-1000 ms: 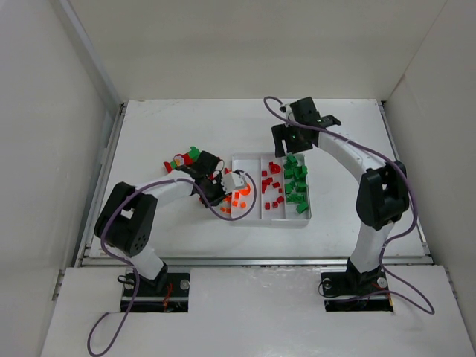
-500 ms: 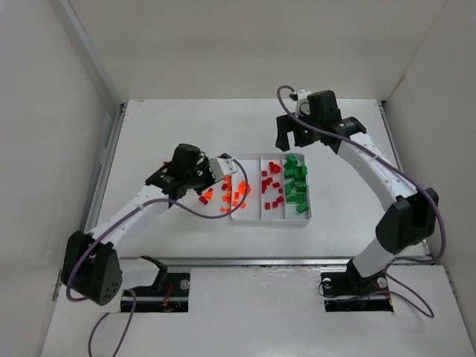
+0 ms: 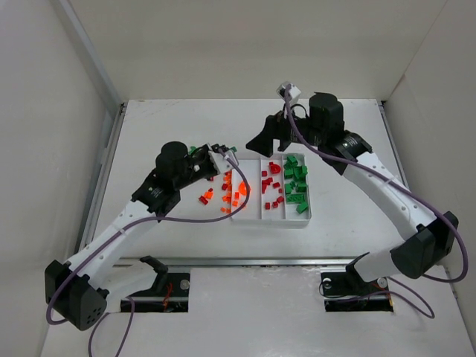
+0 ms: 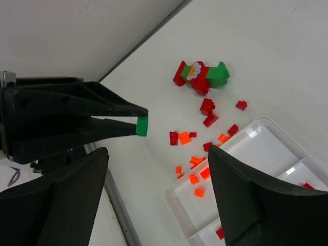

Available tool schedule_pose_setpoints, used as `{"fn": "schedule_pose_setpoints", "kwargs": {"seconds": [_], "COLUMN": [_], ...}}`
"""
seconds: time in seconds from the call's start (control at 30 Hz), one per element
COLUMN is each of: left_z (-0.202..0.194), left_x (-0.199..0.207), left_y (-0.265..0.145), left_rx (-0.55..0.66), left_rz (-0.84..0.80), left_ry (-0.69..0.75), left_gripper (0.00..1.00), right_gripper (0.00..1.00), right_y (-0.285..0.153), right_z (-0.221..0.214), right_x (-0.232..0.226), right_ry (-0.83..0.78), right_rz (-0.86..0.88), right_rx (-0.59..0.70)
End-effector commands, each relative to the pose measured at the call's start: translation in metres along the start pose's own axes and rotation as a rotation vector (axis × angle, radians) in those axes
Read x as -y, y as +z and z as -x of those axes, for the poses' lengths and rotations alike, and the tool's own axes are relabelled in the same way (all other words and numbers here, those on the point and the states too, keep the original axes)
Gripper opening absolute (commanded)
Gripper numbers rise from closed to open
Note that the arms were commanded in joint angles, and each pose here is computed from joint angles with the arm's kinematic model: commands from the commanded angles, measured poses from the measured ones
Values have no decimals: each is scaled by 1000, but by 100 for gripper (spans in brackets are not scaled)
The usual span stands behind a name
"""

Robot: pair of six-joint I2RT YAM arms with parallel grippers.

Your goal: Sort the legos into containers by color

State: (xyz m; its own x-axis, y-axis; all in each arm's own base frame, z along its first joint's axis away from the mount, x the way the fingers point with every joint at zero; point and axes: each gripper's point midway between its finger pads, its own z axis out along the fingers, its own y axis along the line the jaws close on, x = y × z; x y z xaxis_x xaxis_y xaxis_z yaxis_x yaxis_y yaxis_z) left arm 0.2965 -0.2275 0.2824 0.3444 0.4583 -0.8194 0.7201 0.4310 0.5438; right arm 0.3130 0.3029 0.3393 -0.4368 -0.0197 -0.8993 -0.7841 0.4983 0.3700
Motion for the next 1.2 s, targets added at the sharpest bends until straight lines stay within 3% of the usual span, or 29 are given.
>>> {"fn": "schedule_pose_setpoints", "kwargs": {"seconds": [0.0,0.03,0.3,0.57,0.67,0.8,0.83,0.9,1.0,1.03,1.07,1.1,1.17], "left_z": [52,55,65,70,74,74,74,74,74,71,71,66,55], "left_x": [-9,-10,-3,-4,-6,-4,-4,-4,-4,0,0,6,11], "left_y": [-8,-11,-10,-10,-11,-11,-11,-11,-11,-10,-10,-8,-8], "left_rx": [146,154,178,185,192,197,197,197,197,194,194,188,162], "left_rz": [12,18,-3,2,6,-2,-2,-2,-3,-17,-17,-34,-33], "left_ry": [25,29,26,29,23,15,15,15,6,3,3,-2,-19], "left_gripper": [0,0,0,0,0,0,0,0,0,7,24,69,100], "right_gripper": [82,74,72,58,48,27,14,0,0,0,0,0,0], "right_y": [4,7,22,29,33,33,33,34,31,29,30,28,25], "right_z": [27,23,9,2,-5,-9,-9,-13,-13,-13,-13,-16,-21], "right_x": [-28,-40,-47,-47,-45,-44,-44,-42,-43,-42,-40,-34,-19], "right_ry": [5,0,45,64,74,88,88,92,82,82,82,90,100], "right_rz": [122,156,178,181,184,182,182,179,180,169,157,120,44], "right_rx": [88,74,29,8,-10,-18,-18,-25,-23,-18,-14,-15,-17]}}
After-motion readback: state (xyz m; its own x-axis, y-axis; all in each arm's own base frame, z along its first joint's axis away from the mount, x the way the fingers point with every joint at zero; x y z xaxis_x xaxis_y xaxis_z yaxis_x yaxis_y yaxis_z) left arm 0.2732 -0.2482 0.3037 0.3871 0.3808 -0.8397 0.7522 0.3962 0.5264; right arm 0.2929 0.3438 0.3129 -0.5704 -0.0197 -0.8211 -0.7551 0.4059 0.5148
